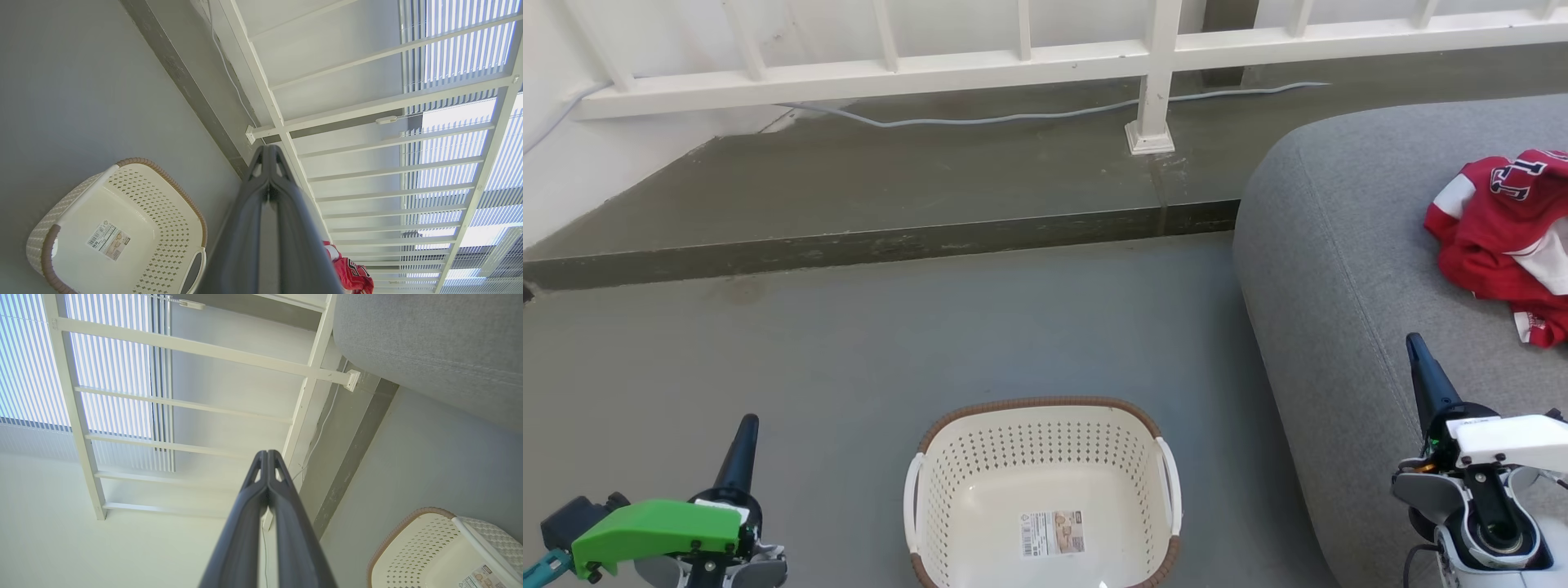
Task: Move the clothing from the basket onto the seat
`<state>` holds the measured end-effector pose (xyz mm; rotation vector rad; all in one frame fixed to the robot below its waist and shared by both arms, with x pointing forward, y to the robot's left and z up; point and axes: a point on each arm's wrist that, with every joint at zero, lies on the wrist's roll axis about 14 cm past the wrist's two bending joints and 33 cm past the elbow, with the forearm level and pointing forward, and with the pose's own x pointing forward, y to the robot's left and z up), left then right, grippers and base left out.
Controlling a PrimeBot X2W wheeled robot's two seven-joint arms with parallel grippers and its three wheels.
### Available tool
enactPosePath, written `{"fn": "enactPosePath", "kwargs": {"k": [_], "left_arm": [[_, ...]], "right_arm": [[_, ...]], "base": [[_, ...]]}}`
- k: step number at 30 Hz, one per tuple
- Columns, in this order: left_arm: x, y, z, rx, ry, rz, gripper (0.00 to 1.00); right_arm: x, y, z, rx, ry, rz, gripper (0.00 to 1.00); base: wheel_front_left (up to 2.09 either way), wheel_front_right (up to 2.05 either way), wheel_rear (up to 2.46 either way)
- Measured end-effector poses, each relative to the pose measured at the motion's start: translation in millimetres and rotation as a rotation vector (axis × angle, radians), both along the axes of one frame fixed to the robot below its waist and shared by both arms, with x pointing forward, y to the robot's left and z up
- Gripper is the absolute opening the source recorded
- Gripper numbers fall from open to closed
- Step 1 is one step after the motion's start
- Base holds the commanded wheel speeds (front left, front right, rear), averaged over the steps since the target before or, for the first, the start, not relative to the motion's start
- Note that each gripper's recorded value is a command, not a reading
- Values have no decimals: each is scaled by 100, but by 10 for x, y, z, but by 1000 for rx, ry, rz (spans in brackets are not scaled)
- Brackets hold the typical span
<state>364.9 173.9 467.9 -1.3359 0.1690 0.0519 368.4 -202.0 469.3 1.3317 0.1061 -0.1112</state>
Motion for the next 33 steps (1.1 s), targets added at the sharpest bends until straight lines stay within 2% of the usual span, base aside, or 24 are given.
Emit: {"fn": "enactPosePath", "kwargs": {"k": [17,33], "left_arm": [[52,111,58,-227,-31,59,0],[74,116,76,-237,-39,63,0]], "right_arm": [[41,-29,57,239,-41,-36,0],[40,-40,58,245,-43,-40,0]], "base": [[0,0,0],[0,0,0]]}}
